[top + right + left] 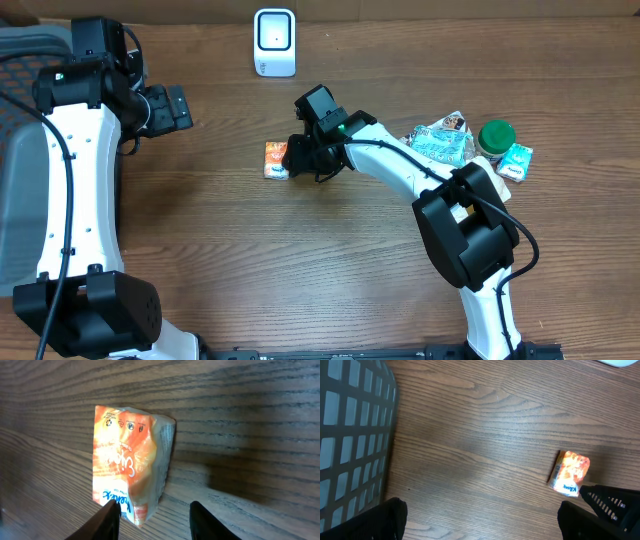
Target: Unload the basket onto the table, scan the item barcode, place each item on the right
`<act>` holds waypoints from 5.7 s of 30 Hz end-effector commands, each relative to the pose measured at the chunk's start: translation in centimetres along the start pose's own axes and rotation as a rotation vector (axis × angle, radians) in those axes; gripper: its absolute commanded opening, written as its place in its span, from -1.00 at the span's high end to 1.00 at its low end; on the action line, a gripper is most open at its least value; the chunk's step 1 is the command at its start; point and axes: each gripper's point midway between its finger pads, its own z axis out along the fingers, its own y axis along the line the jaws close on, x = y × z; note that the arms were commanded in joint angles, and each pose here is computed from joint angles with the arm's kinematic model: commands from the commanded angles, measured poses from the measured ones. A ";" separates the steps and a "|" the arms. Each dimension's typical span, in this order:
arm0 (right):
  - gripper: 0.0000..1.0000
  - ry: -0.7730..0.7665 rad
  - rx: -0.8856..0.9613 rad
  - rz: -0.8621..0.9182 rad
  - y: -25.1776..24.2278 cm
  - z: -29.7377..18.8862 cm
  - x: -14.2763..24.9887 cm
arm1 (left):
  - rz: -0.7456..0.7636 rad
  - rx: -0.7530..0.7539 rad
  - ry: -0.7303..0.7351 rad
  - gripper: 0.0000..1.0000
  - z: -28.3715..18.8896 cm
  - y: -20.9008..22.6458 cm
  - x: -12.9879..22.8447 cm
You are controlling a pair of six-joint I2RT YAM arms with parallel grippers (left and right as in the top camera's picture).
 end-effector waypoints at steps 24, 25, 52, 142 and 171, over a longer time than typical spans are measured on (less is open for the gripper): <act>0.92 0.099 0.003 0.142 -0.6 3.0 2.8 | -0.001 -0.009 -0.004 -0.99 0.0 0.1 -0.2; 0.92 0.109 -0.008 0.130 -0.5 2.7 2.8 | -0.001 -0.009 -0.004 -0.99 0.0 0.0 -0.2; 0.92 0.272 -1.162 -0.229 9.1 -23.4 1.8 | -0.001 -0.009 -0.004 -0.99 0.0 0.1 -0.2; 0.92 -0.749 0.823 -1.386 4.8 -7.0 -26.2 | -0.001 -0.009 -0.004 -0.99 0.0 0.1 -0.2; 0.92 -0.922 0.613 -1.055 8.9 -15.4 -25.6 | -0.001 -0.009 -0.004 -0.99 0.0 0.1 -0.2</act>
